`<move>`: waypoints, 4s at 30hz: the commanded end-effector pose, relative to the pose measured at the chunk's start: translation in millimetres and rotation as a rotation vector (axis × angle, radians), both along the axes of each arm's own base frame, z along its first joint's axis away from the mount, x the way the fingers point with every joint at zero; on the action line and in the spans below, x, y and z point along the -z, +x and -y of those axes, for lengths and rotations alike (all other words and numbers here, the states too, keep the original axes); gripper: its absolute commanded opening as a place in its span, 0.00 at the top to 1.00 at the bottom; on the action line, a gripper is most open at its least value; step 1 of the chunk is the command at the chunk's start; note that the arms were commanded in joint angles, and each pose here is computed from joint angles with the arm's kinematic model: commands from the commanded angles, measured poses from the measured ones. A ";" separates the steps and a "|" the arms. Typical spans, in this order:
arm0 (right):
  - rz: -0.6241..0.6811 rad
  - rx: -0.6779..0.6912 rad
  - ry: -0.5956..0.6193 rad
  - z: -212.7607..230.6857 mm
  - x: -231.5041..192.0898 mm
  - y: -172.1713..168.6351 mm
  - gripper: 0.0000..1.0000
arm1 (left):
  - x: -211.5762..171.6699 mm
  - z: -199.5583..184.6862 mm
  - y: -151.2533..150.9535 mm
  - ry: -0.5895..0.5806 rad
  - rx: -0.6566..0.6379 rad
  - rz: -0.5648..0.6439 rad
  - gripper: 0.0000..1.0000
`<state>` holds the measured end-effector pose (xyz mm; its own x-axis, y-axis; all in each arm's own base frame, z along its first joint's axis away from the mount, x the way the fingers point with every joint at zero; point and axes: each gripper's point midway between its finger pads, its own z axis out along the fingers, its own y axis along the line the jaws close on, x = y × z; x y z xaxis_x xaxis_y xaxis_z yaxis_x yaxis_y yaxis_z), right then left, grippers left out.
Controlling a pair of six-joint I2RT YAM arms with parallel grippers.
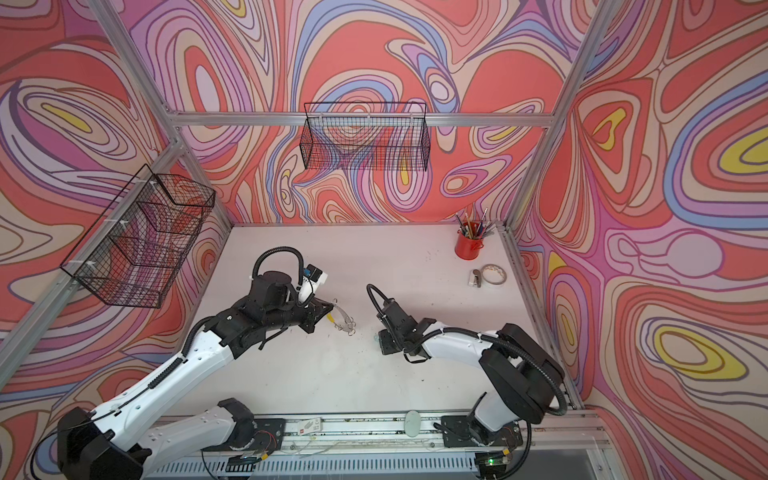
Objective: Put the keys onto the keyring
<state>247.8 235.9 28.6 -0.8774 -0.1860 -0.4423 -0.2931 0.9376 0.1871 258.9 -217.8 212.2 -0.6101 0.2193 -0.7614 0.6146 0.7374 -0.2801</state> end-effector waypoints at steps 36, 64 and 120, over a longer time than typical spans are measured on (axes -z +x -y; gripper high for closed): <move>0.053 -0.031 -0.035 -0.7 -17.7 -4.6 1.00 | -1.2 -4.7 0.6 -0.008 -0.013 0.014 1.00; 0.706 -0.503 0.571 -23.0 -149.6 -33.3 1.00 | -4.0 23.8 -25.9 -0.017 0.256 -0.019 1.00; 0.712 -0.725 0.412 -68.1 -172.1 -24.7 1.00 | 11.0 72.4 -42.0 0.034 0.410 -0.044 1.00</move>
<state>217.5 300.8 192.2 -0.1687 -0.2740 -0.9468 -0.9183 0.3928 0.0499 214.5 -284.1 188.2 -0.5261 0.4930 -0.6929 0.8333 0.4613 -0.3045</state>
